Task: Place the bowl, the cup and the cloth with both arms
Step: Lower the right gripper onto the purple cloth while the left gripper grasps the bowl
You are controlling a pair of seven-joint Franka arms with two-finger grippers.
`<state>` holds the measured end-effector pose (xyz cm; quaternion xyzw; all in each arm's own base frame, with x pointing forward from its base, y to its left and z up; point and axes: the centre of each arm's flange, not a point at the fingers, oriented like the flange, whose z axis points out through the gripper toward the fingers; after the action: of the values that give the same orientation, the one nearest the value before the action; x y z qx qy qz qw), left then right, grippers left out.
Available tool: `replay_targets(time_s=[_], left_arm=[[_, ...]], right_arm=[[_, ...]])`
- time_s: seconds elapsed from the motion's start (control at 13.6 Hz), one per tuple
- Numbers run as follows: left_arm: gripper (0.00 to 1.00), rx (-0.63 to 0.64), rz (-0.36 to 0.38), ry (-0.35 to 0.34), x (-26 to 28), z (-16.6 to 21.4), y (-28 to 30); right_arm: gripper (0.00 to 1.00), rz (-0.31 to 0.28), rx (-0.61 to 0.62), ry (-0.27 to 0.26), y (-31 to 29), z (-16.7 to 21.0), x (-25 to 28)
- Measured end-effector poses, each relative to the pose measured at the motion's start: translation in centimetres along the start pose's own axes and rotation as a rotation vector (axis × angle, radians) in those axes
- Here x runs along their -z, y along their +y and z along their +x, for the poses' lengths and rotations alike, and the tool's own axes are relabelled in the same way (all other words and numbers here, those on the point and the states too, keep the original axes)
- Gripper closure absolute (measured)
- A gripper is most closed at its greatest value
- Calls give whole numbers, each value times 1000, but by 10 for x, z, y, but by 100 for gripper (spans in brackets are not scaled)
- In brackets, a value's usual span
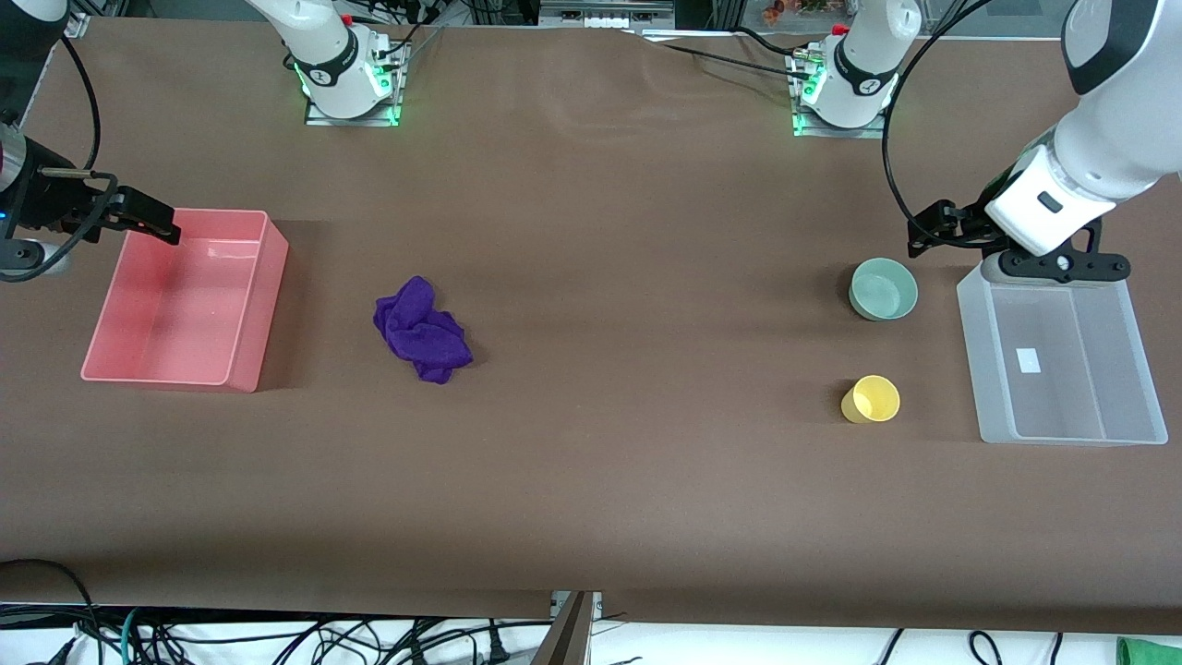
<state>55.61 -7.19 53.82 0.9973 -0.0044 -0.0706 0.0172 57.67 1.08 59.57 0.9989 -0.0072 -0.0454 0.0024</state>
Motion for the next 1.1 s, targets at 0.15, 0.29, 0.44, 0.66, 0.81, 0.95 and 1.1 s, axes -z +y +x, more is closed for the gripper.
replay_targets(time_s=[0.15,0.29,0.44,0.66,0.81,0.95,1.1], left_arm=[[0,-52,10,-101,-29,4,-7],[0,-172,44,-158,-61,13,-27],[0,-313,54,-133,-100,24,-45],[0,-578,52,-58,-171,28,-77],[0,-741,85,-33,-212,27,-96],[0,-859,114,-35,-251,29,-102],[1,-915,105,-77,-292,30,-100]], right_arm=[[0,0,3,0,-2,0,0],[0,-1,13,-8,-8,3,-5],[0,-2,35,-44,-19,13,-26],[0,-11,117,-100,-74,35,-81],[0,-9,174,-94,-114,48,-131],[0,0,179,-77,-137,54,-185],[0,11,148,-51,-150,53,-236]])
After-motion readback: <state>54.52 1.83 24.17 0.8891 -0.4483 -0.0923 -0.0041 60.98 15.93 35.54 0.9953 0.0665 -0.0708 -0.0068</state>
